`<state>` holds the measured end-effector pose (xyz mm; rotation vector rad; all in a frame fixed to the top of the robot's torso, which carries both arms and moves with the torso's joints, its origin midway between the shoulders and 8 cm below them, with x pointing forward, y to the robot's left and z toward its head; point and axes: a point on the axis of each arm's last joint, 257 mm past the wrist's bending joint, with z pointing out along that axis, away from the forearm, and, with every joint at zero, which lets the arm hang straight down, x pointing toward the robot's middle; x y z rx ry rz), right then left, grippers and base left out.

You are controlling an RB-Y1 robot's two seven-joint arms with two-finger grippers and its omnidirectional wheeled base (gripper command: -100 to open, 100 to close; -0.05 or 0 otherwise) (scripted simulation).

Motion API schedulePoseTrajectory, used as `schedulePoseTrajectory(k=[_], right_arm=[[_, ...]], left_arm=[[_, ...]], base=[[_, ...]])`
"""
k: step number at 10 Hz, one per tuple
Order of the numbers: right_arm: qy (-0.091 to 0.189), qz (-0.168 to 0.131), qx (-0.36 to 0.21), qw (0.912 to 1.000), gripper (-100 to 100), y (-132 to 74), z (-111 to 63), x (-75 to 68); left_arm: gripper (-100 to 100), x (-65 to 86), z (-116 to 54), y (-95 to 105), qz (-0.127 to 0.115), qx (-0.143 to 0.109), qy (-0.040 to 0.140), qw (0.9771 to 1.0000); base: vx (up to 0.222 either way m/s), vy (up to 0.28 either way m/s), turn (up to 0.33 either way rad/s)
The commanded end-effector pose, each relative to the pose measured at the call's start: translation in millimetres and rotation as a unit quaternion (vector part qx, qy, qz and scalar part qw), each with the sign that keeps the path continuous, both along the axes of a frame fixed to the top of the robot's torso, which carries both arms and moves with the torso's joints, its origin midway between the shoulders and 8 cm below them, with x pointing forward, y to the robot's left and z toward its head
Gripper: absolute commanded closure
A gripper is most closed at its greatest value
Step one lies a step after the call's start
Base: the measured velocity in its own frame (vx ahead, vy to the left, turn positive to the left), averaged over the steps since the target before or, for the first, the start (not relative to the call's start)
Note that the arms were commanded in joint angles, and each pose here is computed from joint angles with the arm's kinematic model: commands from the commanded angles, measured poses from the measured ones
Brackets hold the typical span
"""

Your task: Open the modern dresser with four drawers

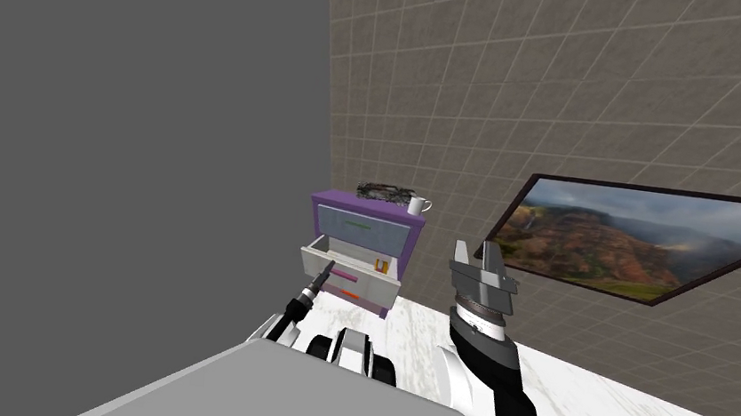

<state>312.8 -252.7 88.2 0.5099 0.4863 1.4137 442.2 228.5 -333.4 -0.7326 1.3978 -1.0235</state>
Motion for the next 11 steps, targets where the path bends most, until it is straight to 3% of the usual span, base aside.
schedulePoseTrajectory(k=[1,4,5,6,11], right_arm=[[0.000,0.000,0.000,1.0000,0,0,0.0,0.0],[0.000,0.000,0.000,1.0000,0,0,0.0,0.0],[0.000,0.000,0.000,1.0000,0,0,0.0,0.0],[0.000,0.000,0.000,1.0000,0,0,0.0,0.0],[0.000,0.000,0.000,1.0000,0,0,0.0,0.0]], left_arm=[[-100,21.0,13.9,2.6,0.001,0.000,0.000,1.0000],[-100,44.7,32.5,6.3,0.003,-0.001,0.000,1.0000],[-100,39.9,29.6,3.3,0.002,-0.001,-0.002,1.0000],[0,40.8,29.7,3.7,0.003,-0.001,0.000,1.0000],[0,40.7,29.6,3.7,0.003,-0.001,0.000,1.0000]], base=[[-0.085,-0.007,-0.007],[-0.079,-0.007,-0.007],[-0.039,-0.002,-0.003],[-0.008,0.000,0.000],[0.000,0.000,0.000]])
